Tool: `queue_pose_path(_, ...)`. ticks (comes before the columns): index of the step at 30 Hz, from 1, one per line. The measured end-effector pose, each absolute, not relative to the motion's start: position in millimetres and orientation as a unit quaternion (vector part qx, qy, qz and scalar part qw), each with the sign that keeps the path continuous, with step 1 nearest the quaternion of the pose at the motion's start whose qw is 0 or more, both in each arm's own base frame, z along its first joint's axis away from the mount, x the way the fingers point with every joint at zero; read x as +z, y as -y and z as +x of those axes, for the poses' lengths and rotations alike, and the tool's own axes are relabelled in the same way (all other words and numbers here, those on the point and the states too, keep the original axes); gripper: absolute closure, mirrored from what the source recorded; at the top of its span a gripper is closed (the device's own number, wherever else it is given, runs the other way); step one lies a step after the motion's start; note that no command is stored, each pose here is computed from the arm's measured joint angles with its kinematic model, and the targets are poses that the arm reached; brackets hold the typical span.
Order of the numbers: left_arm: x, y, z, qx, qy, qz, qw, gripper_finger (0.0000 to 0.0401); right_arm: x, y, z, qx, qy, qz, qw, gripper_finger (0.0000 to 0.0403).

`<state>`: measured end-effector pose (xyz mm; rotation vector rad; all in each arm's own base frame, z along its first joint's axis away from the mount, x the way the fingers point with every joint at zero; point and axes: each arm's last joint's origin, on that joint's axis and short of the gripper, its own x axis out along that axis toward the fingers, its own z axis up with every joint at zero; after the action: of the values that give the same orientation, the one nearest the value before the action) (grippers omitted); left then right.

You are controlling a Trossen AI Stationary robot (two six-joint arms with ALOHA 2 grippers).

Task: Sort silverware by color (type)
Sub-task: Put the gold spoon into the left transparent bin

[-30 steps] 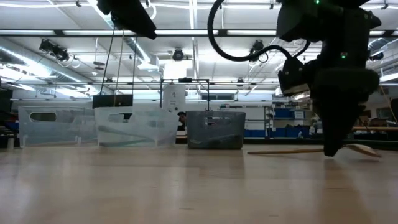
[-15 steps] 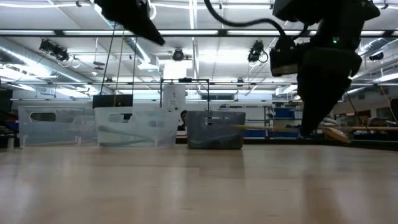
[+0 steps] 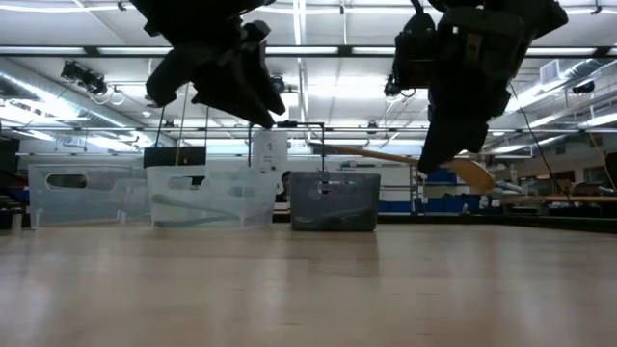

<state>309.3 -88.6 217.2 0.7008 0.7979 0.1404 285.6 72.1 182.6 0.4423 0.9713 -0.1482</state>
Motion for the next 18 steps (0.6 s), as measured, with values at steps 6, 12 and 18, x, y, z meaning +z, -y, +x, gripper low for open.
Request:
queue_pose_path(6,209.1,99.2,309.3,0.046,-0.386,0.415,0.822,0.022,183.2,-65.4,288.0,-0.072,-0.459,0.222,0.857,0.0382)
queue_pose_path(12,206.8,109.2,312.0,0.051,-0.371,0.473,0.797,0.022,184.9,-59.4,291.8,-0.057,-0.451,0.233,0.86,0.0383)
queue_pose_path(18,195.9,111.6,321.8,0.055,-0.364,0.512,0.776,0.022,187.8,-57.0,296.1,-0.039,-0.434,0.245,0.866,0.0383)
